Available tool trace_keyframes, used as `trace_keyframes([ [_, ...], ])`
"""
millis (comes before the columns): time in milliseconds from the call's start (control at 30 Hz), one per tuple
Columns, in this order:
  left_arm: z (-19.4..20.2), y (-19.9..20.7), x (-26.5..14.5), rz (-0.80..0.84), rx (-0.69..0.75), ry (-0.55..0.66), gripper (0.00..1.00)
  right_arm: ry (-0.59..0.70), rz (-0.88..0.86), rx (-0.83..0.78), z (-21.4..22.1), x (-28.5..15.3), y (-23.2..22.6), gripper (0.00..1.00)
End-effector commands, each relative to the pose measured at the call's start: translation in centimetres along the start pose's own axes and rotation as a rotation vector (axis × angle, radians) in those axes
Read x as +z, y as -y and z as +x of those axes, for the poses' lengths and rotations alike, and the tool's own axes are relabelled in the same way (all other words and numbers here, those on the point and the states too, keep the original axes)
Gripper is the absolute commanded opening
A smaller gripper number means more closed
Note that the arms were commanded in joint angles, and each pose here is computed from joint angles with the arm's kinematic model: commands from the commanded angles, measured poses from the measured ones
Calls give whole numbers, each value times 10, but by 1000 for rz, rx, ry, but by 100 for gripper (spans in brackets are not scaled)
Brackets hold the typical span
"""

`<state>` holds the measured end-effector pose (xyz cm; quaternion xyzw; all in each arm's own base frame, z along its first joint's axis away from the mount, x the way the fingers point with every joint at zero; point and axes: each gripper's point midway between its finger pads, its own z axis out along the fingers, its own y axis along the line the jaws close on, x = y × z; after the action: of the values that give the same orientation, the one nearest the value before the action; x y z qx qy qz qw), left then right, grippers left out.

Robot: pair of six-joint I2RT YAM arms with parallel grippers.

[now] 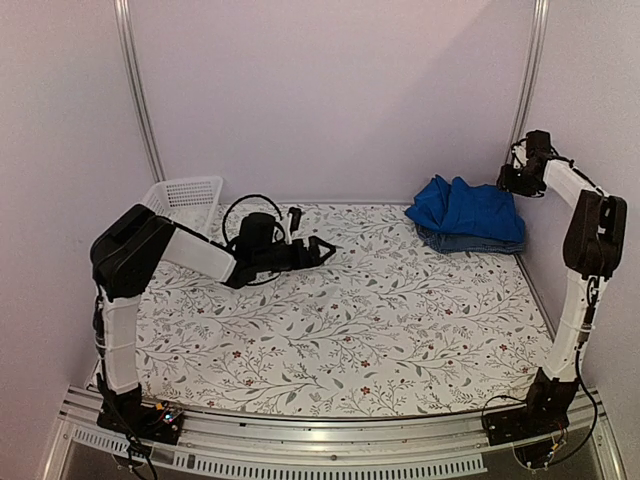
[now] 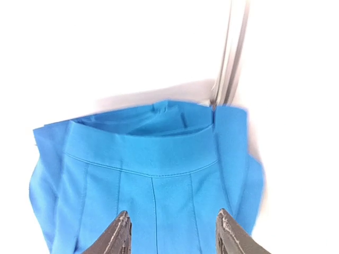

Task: Fold and stack the mixed laundry pile
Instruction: Adjust the square-folded skirt at the corner of the board.

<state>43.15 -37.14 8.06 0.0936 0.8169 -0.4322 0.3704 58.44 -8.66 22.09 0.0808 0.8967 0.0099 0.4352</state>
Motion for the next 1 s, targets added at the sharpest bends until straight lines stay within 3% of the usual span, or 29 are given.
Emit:
trace_keyframes([
  [0, -34, -3, -28, -41, 30, 89, 100, -62, -19, 45, 28, 47, 1, 52],
  [200, -64, -1, -56, -67, 21, 177, 100, -75, -24, 48, 37, 91, 4, 52],
  [500, -90, 12, -81, -127, 99, 211, 100, -56, -134, 105, 40, 141, -10, 75],
  [567, -95, 14, -88, -141, 112, 222, 100, -49, -164, 113, 38, 143, -16, 76],
  [767, -120, 11, -126, -189, 101, 304, 100, -50, -189, 114, 32, 135, -24, 78],
  [967, -149, 10, -166, -211, 124, 311, 100, 62, -205, 86, -21, 74, -40, 92],
])
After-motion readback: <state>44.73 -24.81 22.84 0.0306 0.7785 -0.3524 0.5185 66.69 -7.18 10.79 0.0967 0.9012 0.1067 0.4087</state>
